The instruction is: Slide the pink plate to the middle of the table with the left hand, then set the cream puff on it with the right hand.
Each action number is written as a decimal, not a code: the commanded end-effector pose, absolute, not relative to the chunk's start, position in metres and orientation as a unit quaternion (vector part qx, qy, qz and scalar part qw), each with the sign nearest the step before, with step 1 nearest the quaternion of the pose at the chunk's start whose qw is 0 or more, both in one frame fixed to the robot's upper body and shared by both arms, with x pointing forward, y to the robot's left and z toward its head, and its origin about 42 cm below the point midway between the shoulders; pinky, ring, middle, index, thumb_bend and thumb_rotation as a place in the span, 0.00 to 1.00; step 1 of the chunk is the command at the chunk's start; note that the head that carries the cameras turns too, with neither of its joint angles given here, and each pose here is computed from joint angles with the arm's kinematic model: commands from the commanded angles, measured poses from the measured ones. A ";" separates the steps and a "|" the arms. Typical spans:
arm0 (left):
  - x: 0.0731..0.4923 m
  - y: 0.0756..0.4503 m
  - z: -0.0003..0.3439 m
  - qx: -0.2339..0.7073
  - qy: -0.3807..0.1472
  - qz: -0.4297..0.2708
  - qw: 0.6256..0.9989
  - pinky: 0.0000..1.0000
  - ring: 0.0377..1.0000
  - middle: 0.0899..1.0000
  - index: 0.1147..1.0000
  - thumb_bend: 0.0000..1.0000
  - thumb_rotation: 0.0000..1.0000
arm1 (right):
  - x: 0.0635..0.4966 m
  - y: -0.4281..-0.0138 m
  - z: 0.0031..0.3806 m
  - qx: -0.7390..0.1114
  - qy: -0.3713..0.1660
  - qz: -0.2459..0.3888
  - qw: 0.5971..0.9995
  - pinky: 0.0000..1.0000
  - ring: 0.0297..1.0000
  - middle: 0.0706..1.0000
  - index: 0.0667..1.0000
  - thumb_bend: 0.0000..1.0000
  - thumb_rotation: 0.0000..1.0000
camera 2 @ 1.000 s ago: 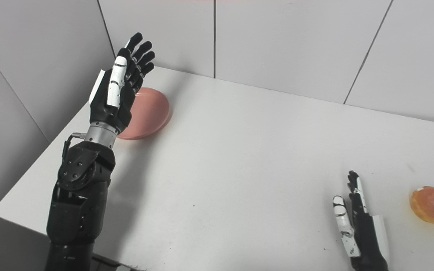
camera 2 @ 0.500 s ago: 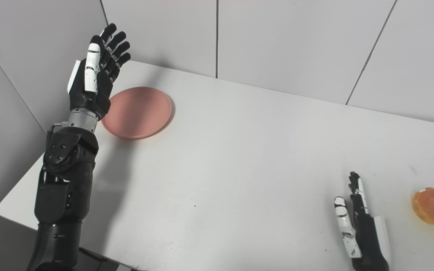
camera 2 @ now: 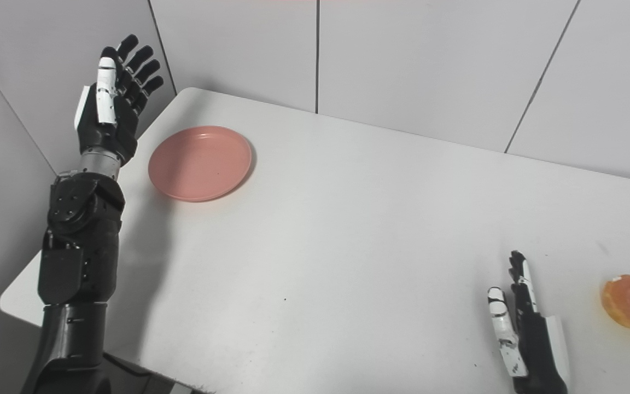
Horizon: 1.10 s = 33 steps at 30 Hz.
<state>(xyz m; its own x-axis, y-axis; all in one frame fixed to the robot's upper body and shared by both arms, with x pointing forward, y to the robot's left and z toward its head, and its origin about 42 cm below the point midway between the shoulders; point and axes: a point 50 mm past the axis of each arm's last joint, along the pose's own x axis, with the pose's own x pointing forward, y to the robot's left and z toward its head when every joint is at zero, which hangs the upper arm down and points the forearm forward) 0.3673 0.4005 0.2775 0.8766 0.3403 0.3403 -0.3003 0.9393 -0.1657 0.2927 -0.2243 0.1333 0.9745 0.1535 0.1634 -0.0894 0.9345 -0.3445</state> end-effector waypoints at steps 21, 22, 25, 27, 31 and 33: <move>0.380 0.453 0.283 -0.067 -0.193 0.202 0.958 0.87 0.88 0.86 0.85 0.42 1.00 | 0.287 -0.228 0.129 -0.171 -0.085 0.060 0.980 1.00 1.00 1.00 1.00 0.05 1.00; 0.381 0.453 0.282 -0.070 -0.190 0.204 0.958 0.87 0.87 0.86 0.84 0.42 1.00 | 0.287 -0.228 0.129 -0.170 -0.084 0.060 0.980 1.00 1.00 1.00 1.00 0.05 1.00; 0.383 0.455 0.278 -0.074 -0.182 0.209 0.958 0.85 0.86 0.85 0.83 0.41 1.00 | 0.287 -0.228 0.130 -0.174 -0.083 0.058 0.980 1.00 1.00 1.00 1.00 0.05 1.00; 0.384 0.456 0.275 -0.075 -0.177 0.208 0.959 0.86 0.86 0.85 0.82 0.41 1.00 | 0.288 -0.229 0.128 -0.177 -0.087 0.059 0.979 1.00 1.00 1.00 1.00 0.05 1.00; 0.386 0.457 0.267 -0.078 -0.163 0.208 0.961 0.86 0.86 0.85 0.83 0.40 1.00 | 0.287 -0.229 0.129 -0.178 -0.090 0.062 0.978 1.00 1.00 1.00 1.00 0.05 1.00; 0.387 0.458 0.263 -0.078 -0.156 0.211 0.962 0.86 0.86 0.85 0.84 0.40 1.00 | 0.286 -0.229 0.132 -0.183 -0.086 0.060 0.978 1.00 1.00 1.00 1.00 0.06 1.00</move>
<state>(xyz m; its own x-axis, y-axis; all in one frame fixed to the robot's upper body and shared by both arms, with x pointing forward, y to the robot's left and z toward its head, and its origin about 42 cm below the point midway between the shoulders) 0.3827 0.4503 0.2345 0.8860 0.4318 0.1689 -0.3909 0.8916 -0.2287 0.2919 -0.2249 0.1339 0.9746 0.1540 0.1626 -0.0878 0.9308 -0.3549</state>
